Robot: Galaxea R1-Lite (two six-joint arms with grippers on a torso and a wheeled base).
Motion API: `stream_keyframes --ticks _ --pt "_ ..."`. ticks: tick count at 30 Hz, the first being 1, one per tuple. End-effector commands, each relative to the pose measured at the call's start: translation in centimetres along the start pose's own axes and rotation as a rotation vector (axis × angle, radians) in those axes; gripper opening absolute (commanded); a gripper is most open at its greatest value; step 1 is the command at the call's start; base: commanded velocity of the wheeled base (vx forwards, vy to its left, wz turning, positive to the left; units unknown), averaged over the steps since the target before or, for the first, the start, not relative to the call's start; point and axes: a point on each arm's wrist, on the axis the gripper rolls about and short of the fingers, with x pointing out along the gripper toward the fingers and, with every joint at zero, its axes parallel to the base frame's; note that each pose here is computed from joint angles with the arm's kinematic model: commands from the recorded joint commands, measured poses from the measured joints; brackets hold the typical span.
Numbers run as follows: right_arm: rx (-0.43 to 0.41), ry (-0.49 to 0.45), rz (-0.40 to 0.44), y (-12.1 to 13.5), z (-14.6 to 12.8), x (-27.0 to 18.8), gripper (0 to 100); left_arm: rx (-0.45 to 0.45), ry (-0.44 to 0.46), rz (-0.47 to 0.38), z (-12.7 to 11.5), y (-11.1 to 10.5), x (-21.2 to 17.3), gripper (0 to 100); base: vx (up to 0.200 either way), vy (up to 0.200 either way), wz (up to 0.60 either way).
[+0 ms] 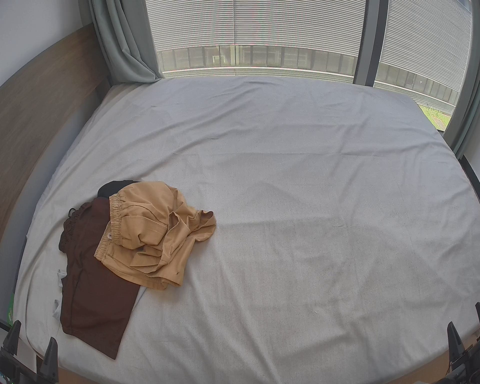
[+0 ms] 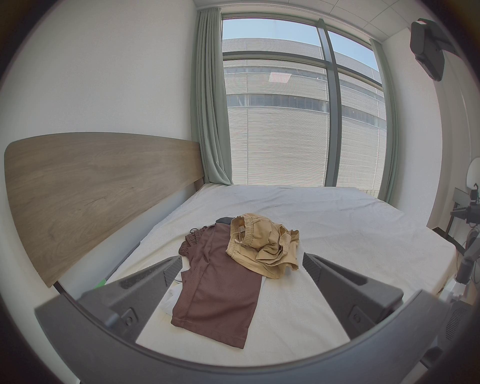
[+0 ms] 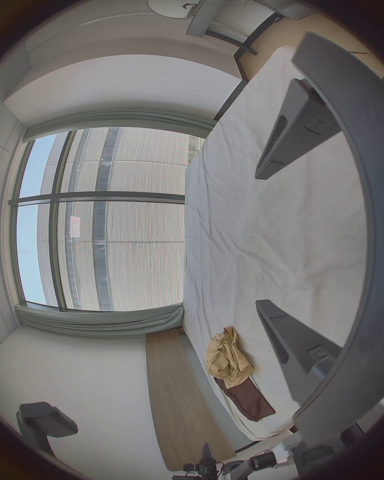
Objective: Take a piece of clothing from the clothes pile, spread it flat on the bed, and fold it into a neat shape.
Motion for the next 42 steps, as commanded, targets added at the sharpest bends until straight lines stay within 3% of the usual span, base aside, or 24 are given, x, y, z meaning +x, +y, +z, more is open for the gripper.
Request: stream_keyframes --ticks 1,42 --pt "-0.002 0.007 0.0 0.01 -0.46 0.05 100 -0.004 -0.002 0.0 -0.47 0.01 0.0 100 0.0 0.0 0.0" --pt "0.001 0.005 0.003 0.01 -0.46 0.04 100 -0.012 -0.005 0.0 -0.44 0.01 -0.01 100 0.0 0.0 0.0"
